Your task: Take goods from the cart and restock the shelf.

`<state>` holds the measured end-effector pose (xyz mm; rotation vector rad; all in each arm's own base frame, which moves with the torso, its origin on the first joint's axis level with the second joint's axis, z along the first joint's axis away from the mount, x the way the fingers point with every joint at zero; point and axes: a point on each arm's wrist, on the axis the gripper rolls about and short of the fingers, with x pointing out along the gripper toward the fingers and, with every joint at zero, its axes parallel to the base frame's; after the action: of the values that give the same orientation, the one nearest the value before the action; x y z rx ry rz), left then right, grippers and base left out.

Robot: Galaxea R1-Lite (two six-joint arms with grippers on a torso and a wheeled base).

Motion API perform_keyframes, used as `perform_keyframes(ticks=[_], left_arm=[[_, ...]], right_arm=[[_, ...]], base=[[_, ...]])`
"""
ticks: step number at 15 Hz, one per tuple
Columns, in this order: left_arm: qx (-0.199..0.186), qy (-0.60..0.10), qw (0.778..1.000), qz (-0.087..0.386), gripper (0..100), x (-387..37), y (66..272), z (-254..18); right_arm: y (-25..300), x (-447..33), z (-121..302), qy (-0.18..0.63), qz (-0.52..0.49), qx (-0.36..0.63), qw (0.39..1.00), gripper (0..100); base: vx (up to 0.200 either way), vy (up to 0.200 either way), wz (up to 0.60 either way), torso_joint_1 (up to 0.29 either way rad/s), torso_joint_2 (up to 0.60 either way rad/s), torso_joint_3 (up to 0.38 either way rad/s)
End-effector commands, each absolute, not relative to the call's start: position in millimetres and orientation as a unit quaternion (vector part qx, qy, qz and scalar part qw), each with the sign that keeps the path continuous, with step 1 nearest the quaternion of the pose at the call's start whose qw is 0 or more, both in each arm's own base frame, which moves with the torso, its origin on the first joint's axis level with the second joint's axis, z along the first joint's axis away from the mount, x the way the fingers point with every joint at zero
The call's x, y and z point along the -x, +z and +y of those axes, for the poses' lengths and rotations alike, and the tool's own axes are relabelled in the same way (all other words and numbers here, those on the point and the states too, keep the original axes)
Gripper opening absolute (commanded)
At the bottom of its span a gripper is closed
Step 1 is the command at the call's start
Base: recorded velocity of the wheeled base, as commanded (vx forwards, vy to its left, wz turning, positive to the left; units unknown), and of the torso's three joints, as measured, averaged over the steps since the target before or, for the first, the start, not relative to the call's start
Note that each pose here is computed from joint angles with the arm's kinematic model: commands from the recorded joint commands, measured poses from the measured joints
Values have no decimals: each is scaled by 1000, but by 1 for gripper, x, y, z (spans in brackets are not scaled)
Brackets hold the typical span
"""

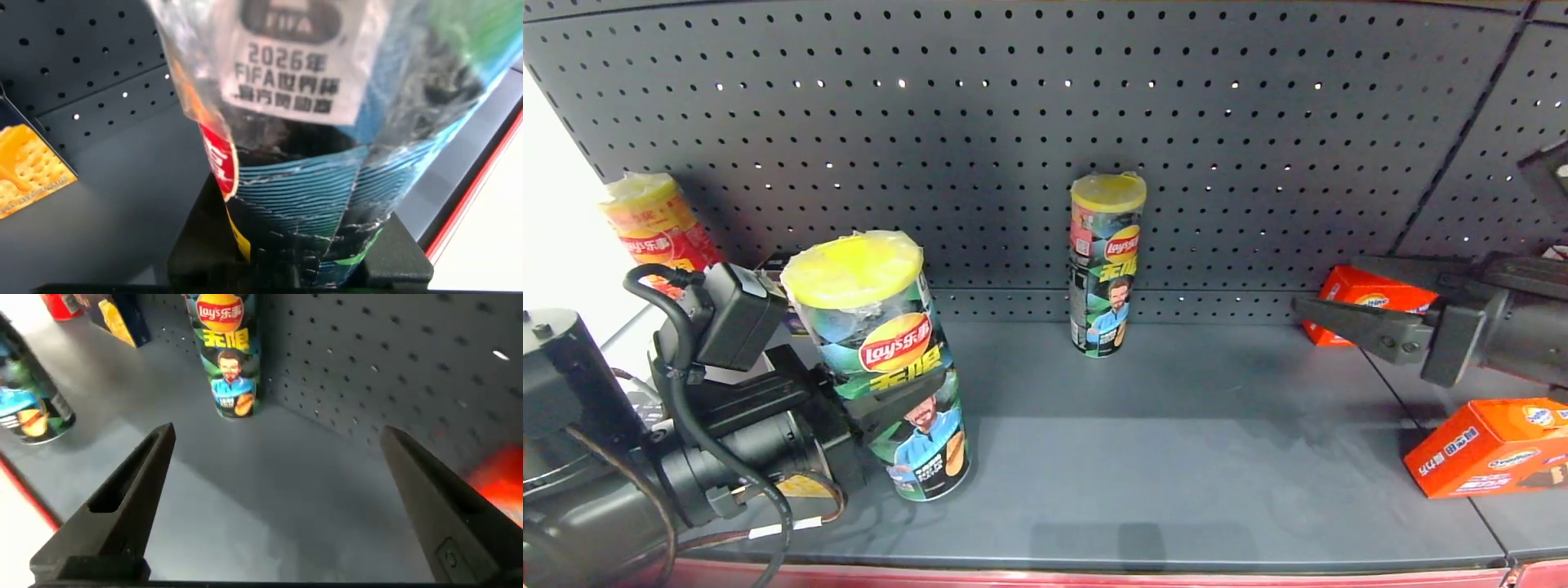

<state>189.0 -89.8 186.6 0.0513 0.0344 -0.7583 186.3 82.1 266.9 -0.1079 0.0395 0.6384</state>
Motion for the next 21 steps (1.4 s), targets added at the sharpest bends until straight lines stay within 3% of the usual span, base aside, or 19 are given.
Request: perform_keyframes(ticks=[1,7,11,21], left_arm=[[-25,-370,929,17,0,-190,186,-90],[-24,-369,929,19,0,-189,186,-90],[-24,-370,928,23,0,-194,185,-91],[-18,-369,929,24,0,-203,186,-95]], right_arm=[[258,-227,97,343,28,78,936,100],[267,-291,116,412,2,88,907,100],[251,-314,128,542,-27,101,834,100],[237,-366,148,550,-47,105,827,100]], base=[[0,0,0,0,0,0],[0,0,0,0,0,0],[0,0,0,0,0,0],[0,0,0,0,0,0]])
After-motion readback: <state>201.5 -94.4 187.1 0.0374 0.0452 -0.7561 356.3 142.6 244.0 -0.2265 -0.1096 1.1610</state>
